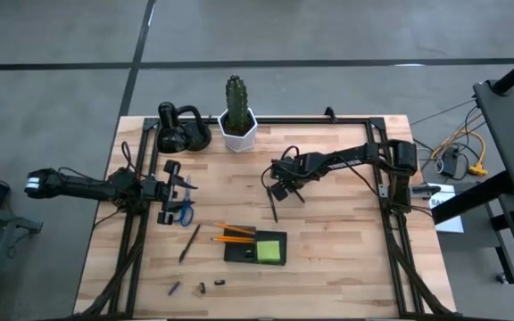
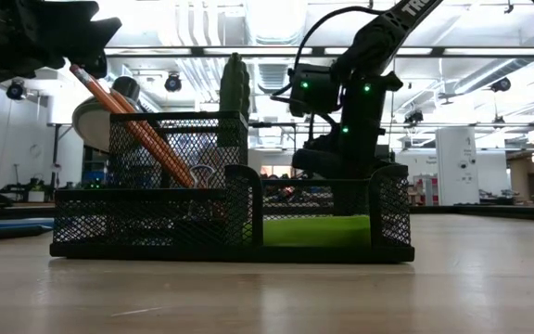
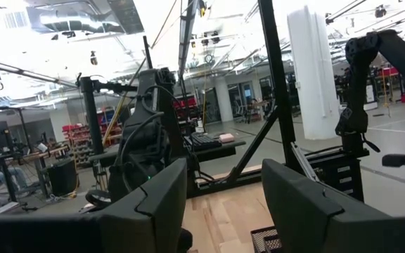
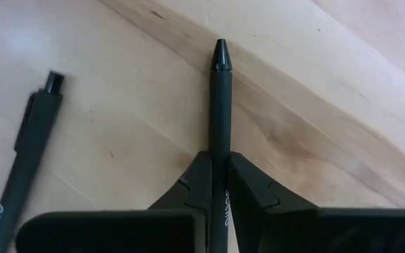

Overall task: Pick and place office supplies into organizer
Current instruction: Put the right black ballpen into the desk organizer, then put the top black ballpen into the desk organizer

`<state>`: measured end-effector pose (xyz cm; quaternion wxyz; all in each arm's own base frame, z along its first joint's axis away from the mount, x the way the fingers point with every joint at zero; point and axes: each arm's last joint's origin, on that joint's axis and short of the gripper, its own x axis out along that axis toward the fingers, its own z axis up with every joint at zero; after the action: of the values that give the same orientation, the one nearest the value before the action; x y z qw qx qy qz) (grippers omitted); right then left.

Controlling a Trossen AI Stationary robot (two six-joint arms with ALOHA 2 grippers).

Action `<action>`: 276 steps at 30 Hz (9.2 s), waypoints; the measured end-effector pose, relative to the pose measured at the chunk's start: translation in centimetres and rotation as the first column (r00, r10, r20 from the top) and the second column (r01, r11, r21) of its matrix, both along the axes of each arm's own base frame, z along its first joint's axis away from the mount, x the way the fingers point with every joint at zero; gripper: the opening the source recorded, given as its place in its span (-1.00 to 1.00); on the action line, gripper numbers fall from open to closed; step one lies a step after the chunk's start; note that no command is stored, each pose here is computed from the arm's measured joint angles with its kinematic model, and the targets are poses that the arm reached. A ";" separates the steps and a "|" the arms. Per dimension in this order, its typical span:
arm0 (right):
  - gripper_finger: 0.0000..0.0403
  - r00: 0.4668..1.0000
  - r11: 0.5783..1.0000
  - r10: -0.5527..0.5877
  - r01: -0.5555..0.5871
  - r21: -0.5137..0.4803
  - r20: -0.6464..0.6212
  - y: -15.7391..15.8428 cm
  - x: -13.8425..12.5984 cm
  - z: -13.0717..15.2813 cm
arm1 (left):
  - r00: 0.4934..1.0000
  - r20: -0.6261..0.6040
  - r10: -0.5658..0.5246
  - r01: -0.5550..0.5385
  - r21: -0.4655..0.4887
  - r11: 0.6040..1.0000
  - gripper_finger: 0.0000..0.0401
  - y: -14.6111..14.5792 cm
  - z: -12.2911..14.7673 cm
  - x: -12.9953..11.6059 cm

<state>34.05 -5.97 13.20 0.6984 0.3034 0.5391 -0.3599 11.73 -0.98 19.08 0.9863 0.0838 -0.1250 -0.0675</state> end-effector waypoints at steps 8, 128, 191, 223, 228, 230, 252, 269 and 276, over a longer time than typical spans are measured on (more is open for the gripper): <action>-0.92 0.996 0.999 0.022 -0.019 -0.035 0.090 1.0 -0.3 3.1 | 1.000 0.000 0.000 0.000 0.000 1.000 -0.15 0.0 0.0 0.0; -0.93 0.259 0.674 0.735 -0.386 -0.630 0.627 15.8 5.6 1.2 | 1.000 0.014 0.000 0.000 -0.001 1.000 -0.15 0.0 0.1 -0.1; 0.09 0.811 0.902 0.320 -0.102 -0.420 0.490 8.0 0.6 12.5 | 1.000 0.013 0.001 -0.001 0.000 1.000 -0.15 0.0 0.1 -0.1; 0.20 0.998 0.997 0.069 -0.070 0.041 0.010 5.1 6.0 4.6 | 1.000 -0.005 0.001 -0.001 0.004 1.000 -0.15 0.0 -0.1 0.0; 0.18 0.998 0.997 0.057 -0.056 0.045 -0.025 4.9 6.0 3.7 | 1.000 0.000 0.002 -0.002 0.007 1.000 -0.15 0.0 0.0 0.0; 0.18 0.998 0.997 0.058 -0.057 0.045 -0.026 4.9 6.2 3.3 | 1.000 0.000 0.002 -0.002 0.007 1.000 -0.15 0.0 0.0 0.0; 0.15 0.997 0.998 0.049 -0.047 0.042 -0.054 4.9 6.7 1.1 | 1.000 0.002 0.002 -0.002 0.006 1.000 -0.15 0.0 0.0 0.0; 0.08 0.992 0.992 0.092 -0.084 0.093 -0.085 5.0 6.9 -0.3 | 1.000 -0.001 0.001 -0.001 0.004 1.000 -0.15 0.0 0.0 0.0; -0.10 0.991 0.991 0.103 -0.095 0.098 -0.085 5.0 6.9 -0.4 | 1.000 -0.002 0.001 -0.001 0.003 1.000 -0.15 0.0 0.0 0.0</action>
<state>41.00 -0.94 12.85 0.6754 0.2923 0.6007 -0.3123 11.74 -0.98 19.04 0.9863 0.0855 -0.1236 -0.0676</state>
